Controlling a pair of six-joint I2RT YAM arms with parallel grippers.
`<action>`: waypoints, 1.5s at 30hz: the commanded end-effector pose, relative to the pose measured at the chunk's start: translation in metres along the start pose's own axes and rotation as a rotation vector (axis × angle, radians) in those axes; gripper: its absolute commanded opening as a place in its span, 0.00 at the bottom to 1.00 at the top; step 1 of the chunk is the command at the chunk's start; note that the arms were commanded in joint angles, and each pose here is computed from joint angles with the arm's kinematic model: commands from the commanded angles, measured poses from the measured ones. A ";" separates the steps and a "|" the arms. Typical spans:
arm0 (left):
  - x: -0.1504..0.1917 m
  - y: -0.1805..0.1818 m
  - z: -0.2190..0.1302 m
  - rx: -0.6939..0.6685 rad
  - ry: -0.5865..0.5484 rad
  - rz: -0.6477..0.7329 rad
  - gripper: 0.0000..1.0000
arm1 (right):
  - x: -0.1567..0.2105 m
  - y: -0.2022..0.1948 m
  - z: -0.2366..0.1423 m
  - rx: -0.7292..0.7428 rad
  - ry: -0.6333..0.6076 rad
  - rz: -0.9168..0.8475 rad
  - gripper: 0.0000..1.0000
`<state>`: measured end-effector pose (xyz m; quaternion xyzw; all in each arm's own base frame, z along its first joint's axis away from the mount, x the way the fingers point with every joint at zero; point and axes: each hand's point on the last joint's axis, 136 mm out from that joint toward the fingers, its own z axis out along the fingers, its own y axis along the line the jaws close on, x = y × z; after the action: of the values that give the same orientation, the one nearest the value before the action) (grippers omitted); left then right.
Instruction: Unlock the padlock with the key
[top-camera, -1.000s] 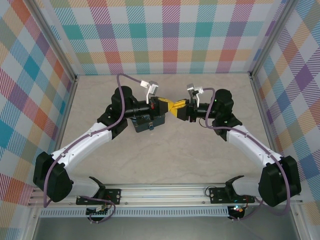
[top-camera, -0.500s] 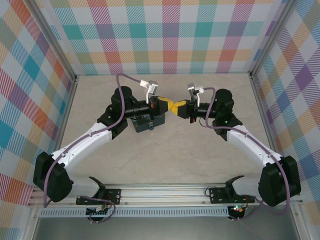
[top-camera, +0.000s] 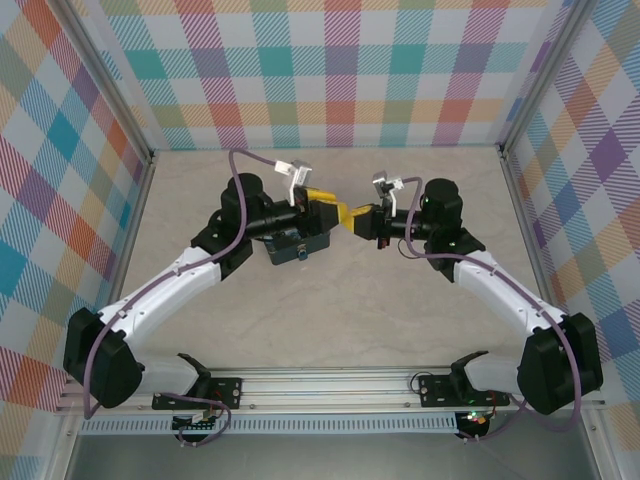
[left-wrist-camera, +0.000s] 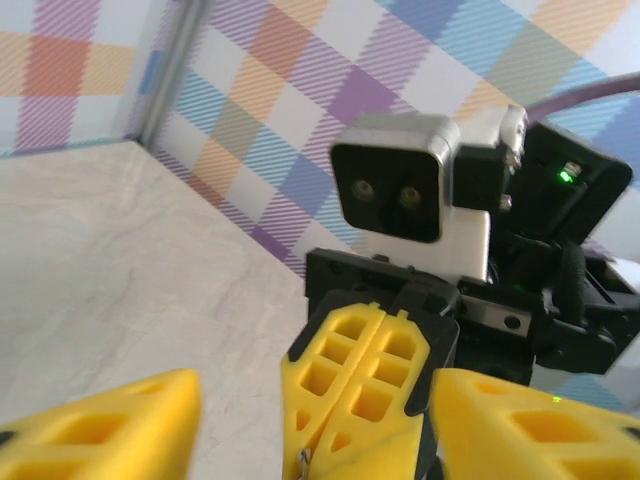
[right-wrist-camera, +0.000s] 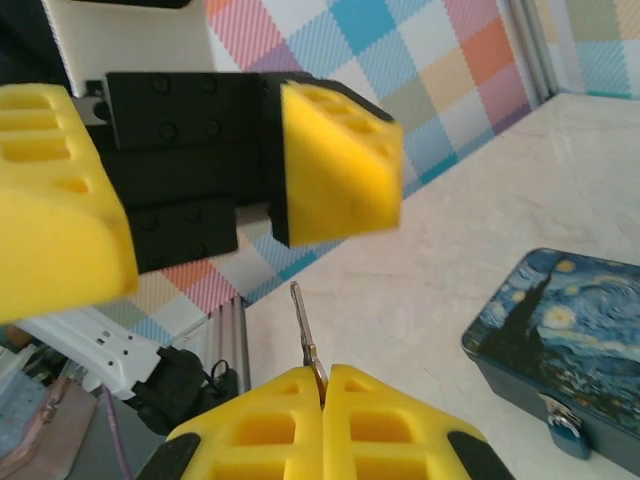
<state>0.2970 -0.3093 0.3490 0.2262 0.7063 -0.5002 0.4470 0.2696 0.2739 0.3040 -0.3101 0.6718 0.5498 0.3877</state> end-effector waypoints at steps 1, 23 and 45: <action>-0.001 0.036 -0.025 -0.200 -0.021 -0.030 0.78 | -0.003 0.001 -0.004 0.055 0.013 -0.046 0.00; 0.104 0.204 0.023 -0.689 0.499 -0.185 0.99 | 0.029 -0.040 -0.026 0.353 0.106 -0.007 0.00; 0.192 0.176 0.057 -0.620 0.703 -0.241 0.94 | 0.021 -0.038 -0.051 0.455 0.081 -0.046 0.01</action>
<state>0.3991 -0.3105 0.1114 0.1494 0.9414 -0.1977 0.2289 0.2819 0.2215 0.2566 -0.2465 0.7948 0.3710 0.4123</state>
